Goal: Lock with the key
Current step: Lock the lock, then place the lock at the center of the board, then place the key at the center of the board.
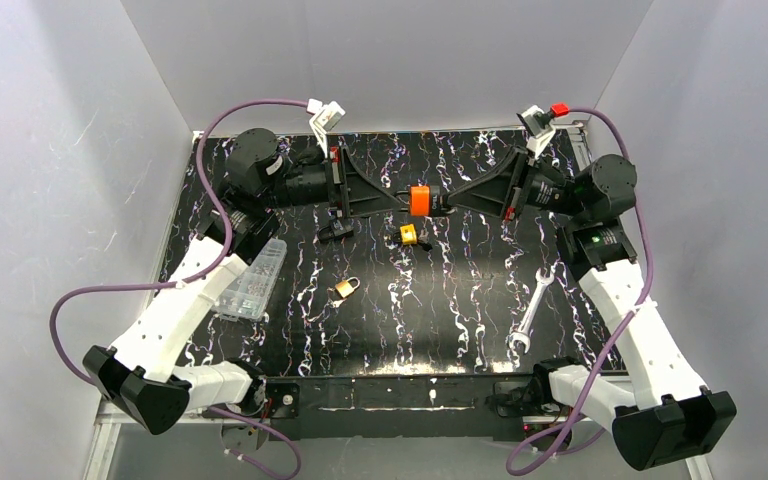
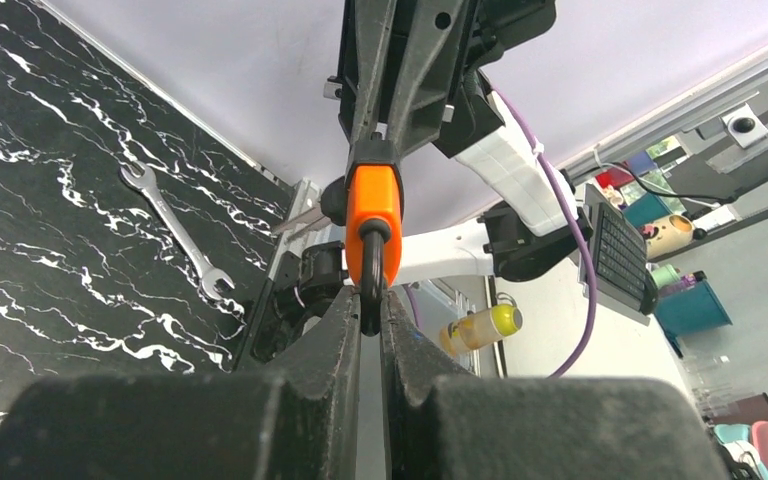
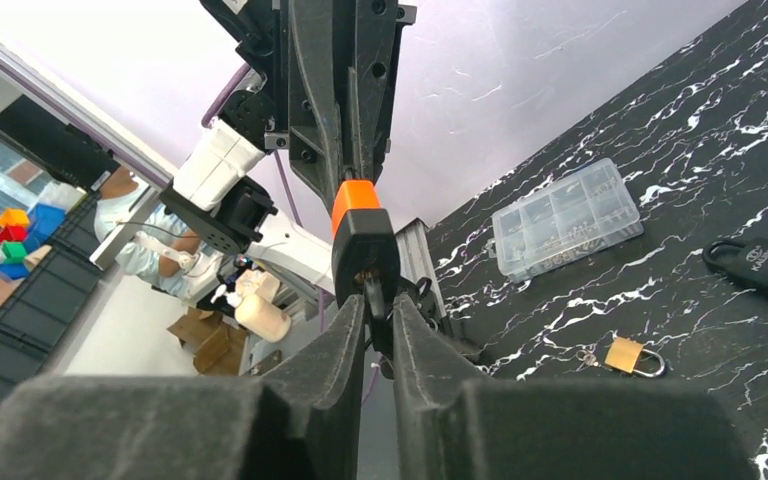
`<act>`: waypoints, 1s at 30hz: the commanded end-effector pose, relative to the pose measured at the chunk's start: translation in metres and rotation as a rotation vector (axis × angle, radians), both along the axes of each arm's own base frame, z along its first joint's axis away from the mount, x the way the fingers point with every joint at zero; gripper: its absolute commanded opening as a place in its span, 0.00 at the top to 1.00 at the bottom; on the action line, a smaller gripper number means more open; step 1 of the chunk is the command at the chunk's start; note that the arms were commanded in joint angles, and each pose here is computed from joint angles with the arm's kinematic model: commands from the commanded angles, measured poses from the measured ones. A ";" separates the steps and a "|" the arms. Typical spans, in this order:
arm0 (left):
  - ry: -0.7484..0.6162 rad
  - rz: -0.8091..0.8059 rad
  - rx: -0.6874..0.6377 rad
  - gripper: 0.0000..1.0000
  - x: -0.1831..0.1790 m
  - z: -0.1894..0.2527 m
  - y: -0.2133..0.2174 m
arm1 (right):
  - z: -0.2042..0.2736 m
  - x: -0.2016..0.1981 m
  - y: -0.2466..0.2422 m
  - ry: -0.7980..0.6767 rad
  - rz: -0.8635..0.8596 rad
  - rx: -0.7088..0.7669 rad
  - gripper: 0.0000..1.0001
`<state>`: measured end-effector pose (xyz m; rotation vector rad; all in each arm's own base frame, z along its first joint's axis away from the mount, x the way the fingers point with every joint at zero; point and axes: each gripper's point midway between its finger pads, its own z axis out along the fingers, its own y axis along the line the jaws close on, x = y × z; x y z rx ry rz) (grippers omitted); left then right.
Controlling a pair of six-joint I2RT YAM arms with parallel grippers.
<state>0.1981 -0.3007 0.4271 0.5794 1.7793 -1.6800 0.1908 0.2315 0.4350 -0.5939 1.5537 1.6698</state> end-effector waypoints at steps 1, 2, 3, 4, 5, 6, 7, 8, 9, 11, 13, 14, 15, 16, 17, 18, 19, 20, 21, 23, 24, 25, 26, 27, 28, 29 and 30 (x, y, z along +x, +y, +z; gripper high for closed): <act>-0.048 -0.005 -0.028 1.00 -0.001 0.011 0.001 | 0.014 -0.007 0.000 -0.078 0.019 0.017 0.87; -0.047 -0.004 -0.026 1.00 -0.001 0.010 0.001 | 0.014 -0.007 0.000 -0.076 0.021 0.016 0.94; -0.046 -0.003 -0.022 1.00 -0.001 0.008 0.002 | 0.013 -0.006 0.000 -0.076 0.018 0.016 0.99; -0.045 0.000 -0.017 1.00 0.000 0.007 0.002 | 0.012 -0.006 0.000 -0.079 0.013 0.017 0.99; -0.046 0.002 -0.017 1.00 0.000 0.007 0.004 | 0.011 -0.006 0.000 -0.082 0.007 0.018 0.99; -0.046 0.008 -0.017 1.00 0.001 0.006 0.006 | 0.010 -0.005 -0.001 -0.081 -0.008 0.020 0.99; -0.045 0.013 -0.018 1.00 0.002 0.006 0.009 | 0.007 -0.004 -0.003 -0.079 -0.026 0.022 0.99; -0.046 0.025 -0.018 1.00 0.005 0.006 0.012 | 0.005 -0.003 -0.005 -0.075 -0.044 0.022 0.99; -0.048 0.035 -0.021 1.00 0.006 0.007 0.016 | 0.002 0.000 -0.007 -0.067 -0.063 0.022 0.99; -0.051 0.053 -0.020 1.00 0.009 0.006 0.023 | -0.004 0.004 -0.012 -0.048 -0.093 0.021 0.99; -0.052 0.065 -0.012 1.00 0.010 0.003 0.029 | -0.012 0.009 -0.017 -0.020 -0.123 0.020 0.99; -0.054 0.073 -0.010 1.00 0.010 0.002 0.032 | -0.015 0.011 -0.020 -0.008 -0.137 0.019 0.99; -0.055 0.081 -0.009 1.00 0.011 0.001 0.034 | -0.018 0.012 -0.023 0.006 -0.150 0.016 0.99; -0.039 0.086 0.000 1.00 0.011 -0.004 0.036 | -0.022 0.014 -0.025 0.018 -0.164 0.011 0.99; -0.018 0.086 0.014 1.00 0.010 -0.012 0.037 | -0.027 0.016 -0.028 0.039 -0.184 0.002 0.99; 0.000 0.089 0.031 1.00 0.011 -0.020 0.037 | -0.033 0.018 -0.029 0.062 -0.201 -0.012 0.99; 0.027 0.099 0.057 1.00 0.012 -0.032 0.038 | -0.040 0.021 -0.030 0.085 -0.220 -0.034 0.99; 0.066 0.112 0.085 1.00 0.014 -0.047 0.038 | -0.051 0.022 -0.030 0.125 -0.232 -0.066 0.99; 0.111 0.123 0.114 1.00 0.015 -0.064 0.039 | -0.061 0.025 -0.030 0.143 -0.257 -0.097 0.99; 0.215 0.142 0.174 1.00 0.016 -0.103 0.039 | -0.091 0.028 -0.029 0.236 -0.297 -0.168 0.99; 0.260 0.151 0.210 1.00 0.015 -0.125 0.038 | -0.106 0.029 -0.026 0.276 -0.312 -0.199 0.99; 0.296 0.154 0.250 1.00 0.012 -0.147 0.036 | -0.121 0.027 -0.022 0.315 -0.312 -0.229 0.99; 0.329 0.156 0.293 1.00 0.007 -0.168 0.032 | -0.137 0.028 -0.019 0.358 -0.321 -0.260 0.99; 0.364 0.160 0.345 1.00 0.004 -0.191 0.028 | -0.155 0.024 -0.011 0.401 -0.313 -0.299 0.99; 0.395 0.152 0.388 1.00 -0.001 -0.210 0.022 | -0.174 0.025 -0.005 0.444 -0.333 -0.341 0.99; 0.415 0.138 0.426 1.00 -0.007 -0.227 0.016 | -0.192 0.022 0.000 0.480 -0.338 -0.380 0.99; 0.434 0.127 0.460 1.00 -0.012 -0.243 0.009 | -0.208 0.021 0.005 0.517 -0.346 -0.414 0.99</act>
